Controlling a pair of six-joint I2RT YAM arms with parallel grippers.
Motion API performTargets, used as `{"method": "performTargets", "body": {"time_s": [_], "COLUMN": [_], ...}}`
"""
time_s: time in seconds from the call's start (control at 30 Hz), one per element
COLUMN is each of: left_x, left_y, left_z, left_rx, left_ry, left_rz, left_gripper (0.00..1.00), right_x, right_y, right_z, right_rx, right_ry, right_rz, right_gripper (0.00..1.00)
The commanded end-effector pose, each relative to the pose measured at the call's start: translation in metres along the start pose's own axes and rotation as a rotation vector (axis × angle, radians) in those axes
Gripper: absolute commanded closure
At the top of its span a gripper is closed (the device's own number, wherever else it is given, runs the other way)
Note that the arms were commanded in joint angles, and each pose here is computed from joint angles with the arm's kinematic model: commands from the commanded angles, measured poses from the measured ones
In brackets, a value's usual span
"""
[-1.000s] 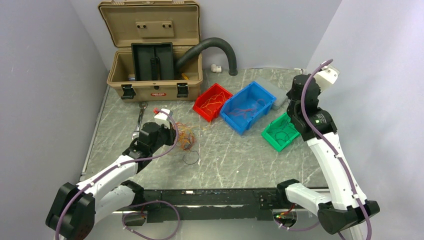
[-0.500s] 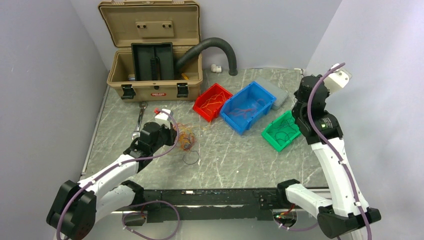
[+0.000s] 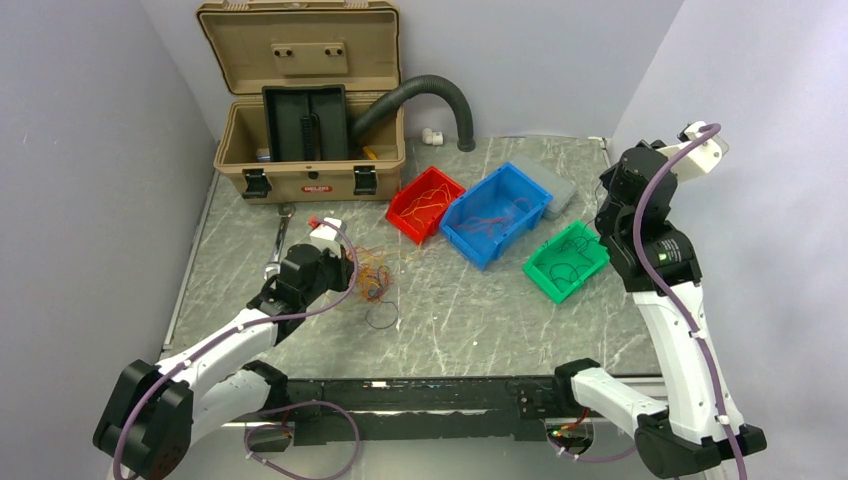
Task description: Untangle the cables
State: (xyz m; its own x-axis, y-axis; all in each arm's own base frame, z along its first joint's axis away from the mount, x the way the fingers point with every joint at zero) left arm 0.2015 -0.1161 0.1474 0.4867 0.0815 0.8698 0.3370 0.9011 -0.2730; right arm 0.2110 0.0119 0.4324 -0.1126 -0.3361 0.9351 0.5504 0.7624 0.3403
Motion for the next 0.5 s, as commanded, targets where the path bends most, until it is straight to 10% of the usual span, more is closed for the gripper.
{"method": "performTargets", "body": {"time_s": [0.0, 0.47], "left_x": [0.009, 0.009], "left_y": [-0.002, -0.002], "left_z": [-0.002, -0.001], "left_rx": [-0.009, -0.011], "left_ry": [-0.053, -0.056], "left_rz": [-0.012, -0.014], "left_gripper": [1.0, 1.0], "right_x": [0.026, 0.066], "right_y": [0.008, 0.024], "right_z": [0.002, 0.009], "right_rx": [0.027, 0.109], "right_ry": [-0.064, -0.119], "right_rz": [-0.063, -0.13], "right_gripper": [1.0, 1.0]}}
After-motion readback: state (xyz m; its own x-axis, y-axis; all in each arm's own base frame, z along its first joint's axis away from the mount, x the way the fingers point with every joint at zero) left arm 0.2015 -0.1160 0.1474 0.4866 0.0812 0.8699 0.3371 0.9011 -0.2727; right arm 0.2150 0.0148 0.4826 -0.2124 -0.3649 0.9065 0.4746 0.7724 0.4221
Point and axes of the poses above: each gripper's point midway between its finger pads, its own z axis back along the fingers, its own y axis along the line the jaws close on, x = y × z, the point moved 10 cm from there along z, back along the fingers, and after that the axes turned 3 degrees about z, right-handed, at the moved point
